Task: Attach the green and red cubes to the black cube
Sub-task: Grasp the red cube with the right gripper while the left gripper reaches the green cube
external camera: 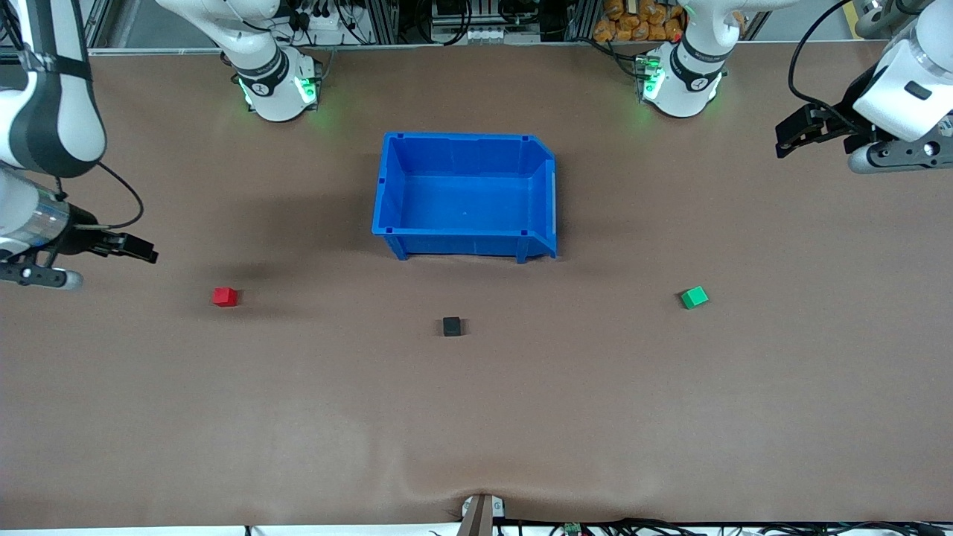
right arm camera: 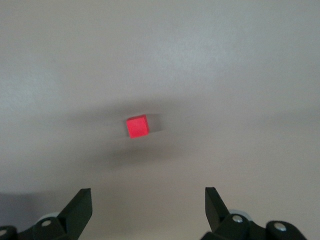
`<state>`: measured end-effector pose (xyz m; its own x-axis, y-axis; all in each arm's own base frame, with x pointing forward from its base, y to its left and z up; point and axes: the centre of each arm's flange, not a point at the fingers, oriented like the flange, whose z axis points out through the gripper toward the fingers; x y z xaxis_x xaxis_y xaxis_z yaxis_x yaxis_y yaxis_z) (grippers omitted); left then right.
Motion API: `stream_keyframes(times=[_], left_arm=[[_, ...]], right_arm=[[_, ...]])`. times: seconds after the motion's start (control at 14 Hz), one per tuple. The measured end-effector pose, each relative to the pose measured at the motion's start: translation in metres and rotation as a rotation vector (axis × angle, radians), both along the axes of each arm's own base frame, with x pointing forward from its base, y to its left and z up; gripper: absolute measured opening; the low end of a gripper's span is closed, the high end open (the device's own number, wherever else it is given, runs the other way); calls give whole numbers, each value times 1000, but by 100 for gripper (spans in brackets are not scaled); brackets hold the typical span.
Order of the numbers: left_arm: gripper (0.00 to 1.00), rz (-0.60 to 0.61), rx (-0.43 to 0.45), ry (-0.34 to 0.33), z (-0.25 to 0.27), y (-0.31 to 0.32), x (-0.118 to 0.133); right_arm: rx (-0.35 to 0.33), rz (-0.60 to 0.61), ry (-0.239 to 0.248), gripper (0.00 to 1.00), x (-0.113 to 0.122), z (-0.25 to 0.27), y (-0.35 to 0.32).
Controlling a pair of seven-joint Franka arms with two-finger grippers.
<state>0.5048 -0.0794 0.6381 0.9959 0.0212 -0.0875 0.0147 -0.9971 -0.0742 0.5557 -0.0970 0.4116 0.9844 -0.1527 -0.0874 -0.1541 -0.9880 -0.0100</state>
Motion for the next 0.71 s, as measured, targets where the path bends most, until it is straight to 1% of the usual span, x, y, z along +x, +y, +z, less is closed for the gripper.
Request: stream_keyframes(times=[0.07, 0.14, 0.36, 0.57, 0.71], left_arm=[[100, -9, 0, 4, -4, -4, 2], [100, -17, 1, 8, -9, -9, 4], [100, -26, 0, 33, -26, -14, 14], [100, -16, 0, 63, -47, -9, 26], [100, 4, -3, 87, -67, 1, 39]], right_arm=[[1, 1, 9, 100, 0, -10, 1], [0, 4, 7, 100, 2, -20, 2], [-10, 18, -38, 100, 5, -60, 8], [-16, 49, -69, 100, 9, -95, 23], [-19, 88, -78, 100, 15, -120, 38]])
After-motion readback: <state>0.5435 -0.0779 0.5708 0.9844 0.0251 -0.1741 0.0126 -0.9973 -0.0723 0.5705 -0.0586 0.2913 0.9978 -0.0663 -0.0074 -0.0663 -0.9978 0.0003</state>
